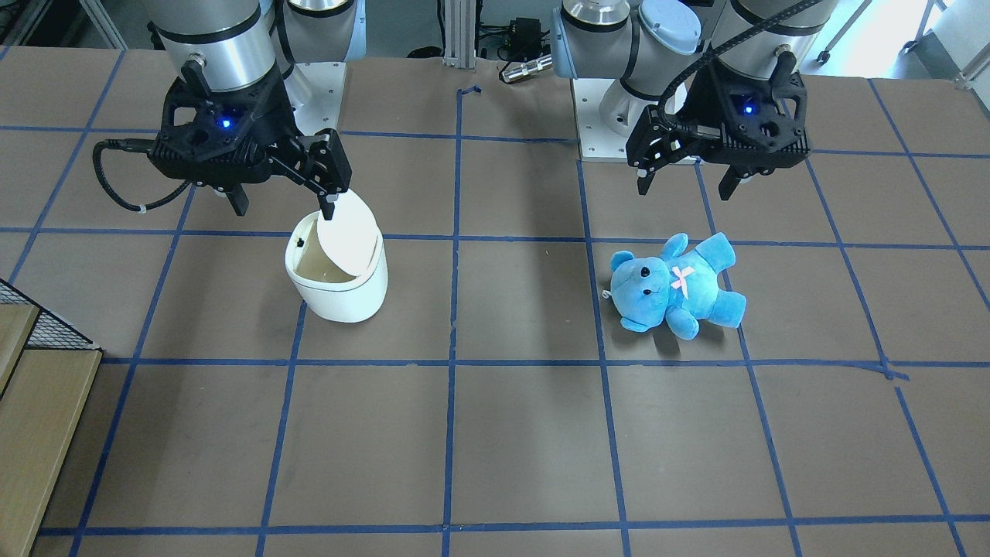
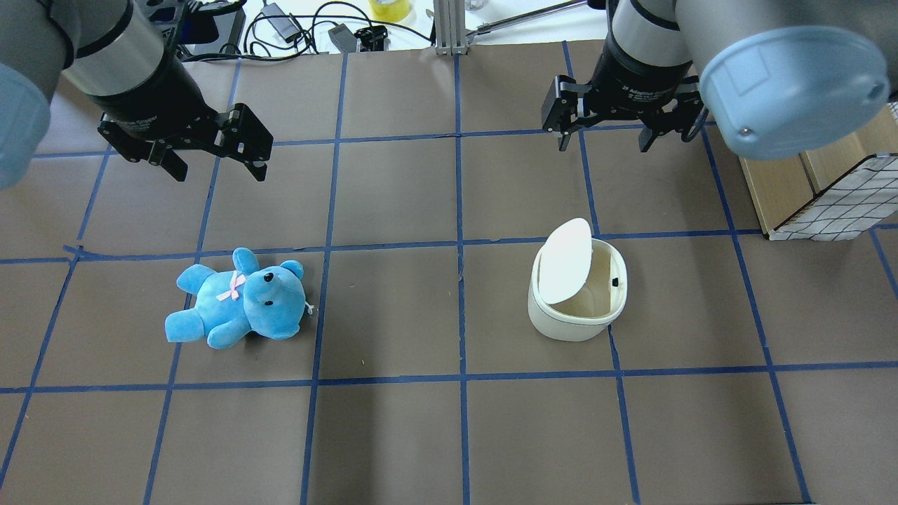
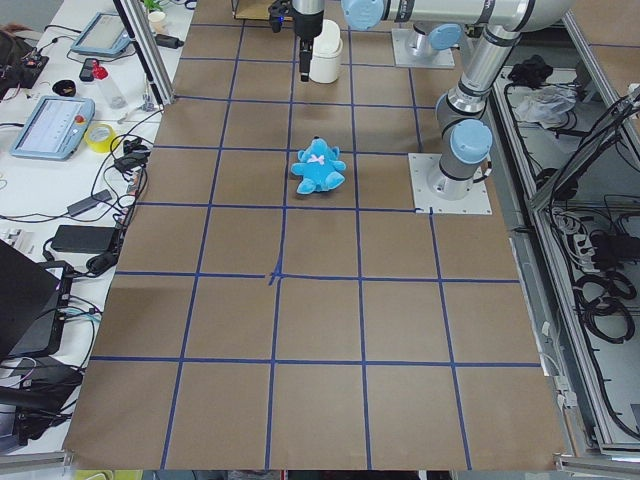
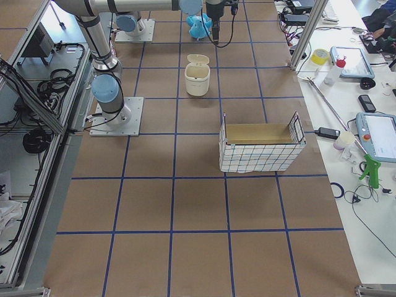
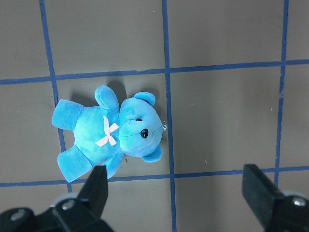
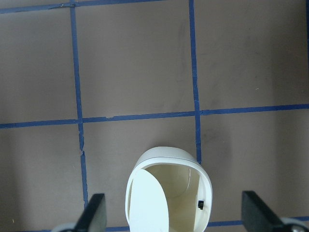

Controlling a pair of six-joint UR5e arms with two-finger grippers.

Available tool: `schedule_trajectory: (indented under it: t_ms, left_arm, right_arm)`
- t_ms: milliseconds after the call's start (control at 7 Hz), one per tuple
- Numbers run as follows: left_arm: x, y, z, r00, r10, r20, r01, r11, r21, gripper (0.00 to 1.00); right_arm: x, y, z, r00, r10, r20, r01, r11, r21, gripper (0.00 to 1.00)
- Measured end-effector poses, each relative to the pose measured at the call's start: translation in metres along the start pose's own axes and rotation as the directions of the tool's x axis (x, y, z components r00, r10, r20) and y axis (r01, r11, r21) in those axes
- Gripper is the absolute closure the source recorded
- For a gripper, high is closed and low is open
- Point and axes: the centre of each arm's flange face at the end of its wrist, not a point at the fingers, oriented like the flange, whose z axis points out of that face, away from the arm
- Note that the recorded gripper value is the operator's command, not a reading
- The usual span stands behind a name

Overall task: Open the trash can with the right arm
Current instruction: 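Raise the right gripper away from the opened trash can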

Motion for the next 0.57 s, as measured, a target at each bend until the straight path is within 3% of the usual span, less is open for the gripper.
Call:
schedule_trajectory:
  t_ms: [571]
  left_arm:
    - [0.0001,0.0,0.0,1.0,0.0,-0.001,0.0,1.0,0.0,0.0]
  right_arm:
    - [0.0009,0.0022,-0.0027,0.999,-0.038,-0.018,0.038,0.999,-0.008,0.0]
